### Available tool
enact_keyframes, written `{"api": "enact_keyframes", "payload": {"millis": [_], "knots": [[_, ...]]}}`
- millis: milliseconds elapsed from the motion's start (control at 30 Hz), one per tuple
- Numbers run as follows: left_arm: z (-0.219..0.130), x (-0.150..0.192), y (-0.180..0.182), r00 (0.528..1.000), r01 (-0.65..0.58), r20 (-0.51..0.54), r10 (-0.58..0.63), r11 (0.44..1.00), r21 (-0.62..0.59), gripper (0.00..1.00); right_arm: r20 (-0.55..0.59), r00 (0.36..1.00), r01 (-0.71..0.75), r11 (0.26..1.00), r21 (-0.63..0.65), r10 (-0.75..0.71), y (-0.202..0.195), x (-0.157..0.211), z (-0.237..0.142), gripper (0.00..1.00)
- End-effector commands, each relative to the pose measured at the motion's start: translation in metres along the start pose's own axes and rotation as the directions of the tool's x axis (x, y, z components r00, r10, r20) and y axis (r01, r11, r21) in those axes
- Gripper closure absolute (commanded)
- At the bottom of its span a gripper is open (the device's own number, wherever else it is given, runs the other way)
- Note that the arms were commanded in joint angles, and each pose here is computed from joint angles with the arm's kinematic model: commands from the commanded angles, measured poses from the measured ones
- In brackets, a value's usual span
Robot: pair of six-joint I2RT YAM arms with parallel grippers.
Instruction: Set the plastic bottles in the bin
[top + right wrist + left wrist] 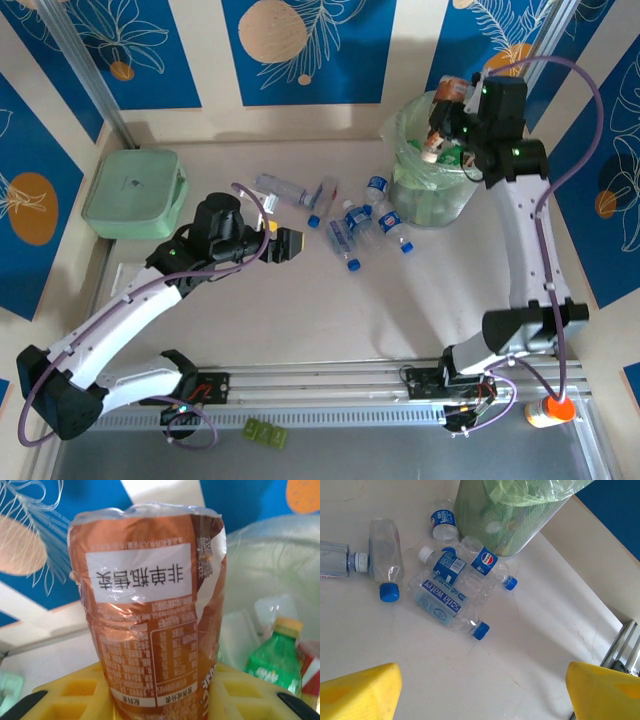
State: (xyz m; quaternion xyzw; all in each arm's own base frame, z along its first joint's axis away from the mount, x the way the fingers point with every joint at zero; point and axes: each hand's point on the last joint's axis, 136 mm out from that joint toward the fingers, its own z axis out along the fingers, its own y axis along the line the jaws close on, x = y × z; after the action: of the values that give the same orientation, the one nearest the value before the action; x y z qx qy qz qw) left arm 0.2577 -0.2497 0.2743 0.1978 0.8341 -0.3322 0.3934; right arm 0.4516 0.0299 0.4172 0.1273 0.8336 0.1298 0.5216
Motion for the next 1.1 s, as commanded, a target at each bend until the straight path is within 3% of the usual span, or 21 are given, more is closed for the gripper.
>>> {"api": "enact_keyframes", "payload": {"millis": [0, 167, 333, 733, 900, 1067], "knots": [[0.0, -0.005, -0.01, 0.999, -0.041, 0.027, 0.04, 0.998, 0.041, 0.15, 0.002, 0.999, 0.054, 0.992, 0.116, -0.054, -0.021, -0.01, 0.017, 0.62], [0.0, -0.004, -0.009, 0.999, -0.041, 0.025, 0.04, 0.998, 0.036, 0.15, -0.081, 0.996, 0.051, 0.979, 0.199, -0.035, -0.046, -0.002, 0.053, 0.61], [0.001, -0.004, -0.008, 0.999, -0.031, 0.025, 0.031, 0.999, 0.032, 0.15, -0.225, 0.974, 0.044, 0.972, 0.232, 0.01, -0.064, 0.036, 0.078, 0.6], [0.004, -0.003, -0.005, 1.0, -0.024, 0.018, 0.023, 1.0, 0.02, 0.15, -0.446, 0.891, 0.025, 0.971, 0.237, 0.086, -0.09, 0.106, 0.126, 0.43], [0.004, -0.003, -0.003, 0.999, -0.027, 0.017, 0.027, 1.0, 0.009, 0.15, -0.48, 0.873, 0.03, 0.974, 0.226, 0.085, -0.088, 0.114, 0.135, 0.36], [0.005, -0.003, -0.001, 0.999, -0.032, 0.017, 0.032, 0.999, -0.007, 0.14, -0.434, 0.899, 0.04, 0.972, 0.232, 0.066, -0.083, 0.095, 0.124, 0.28]]}}
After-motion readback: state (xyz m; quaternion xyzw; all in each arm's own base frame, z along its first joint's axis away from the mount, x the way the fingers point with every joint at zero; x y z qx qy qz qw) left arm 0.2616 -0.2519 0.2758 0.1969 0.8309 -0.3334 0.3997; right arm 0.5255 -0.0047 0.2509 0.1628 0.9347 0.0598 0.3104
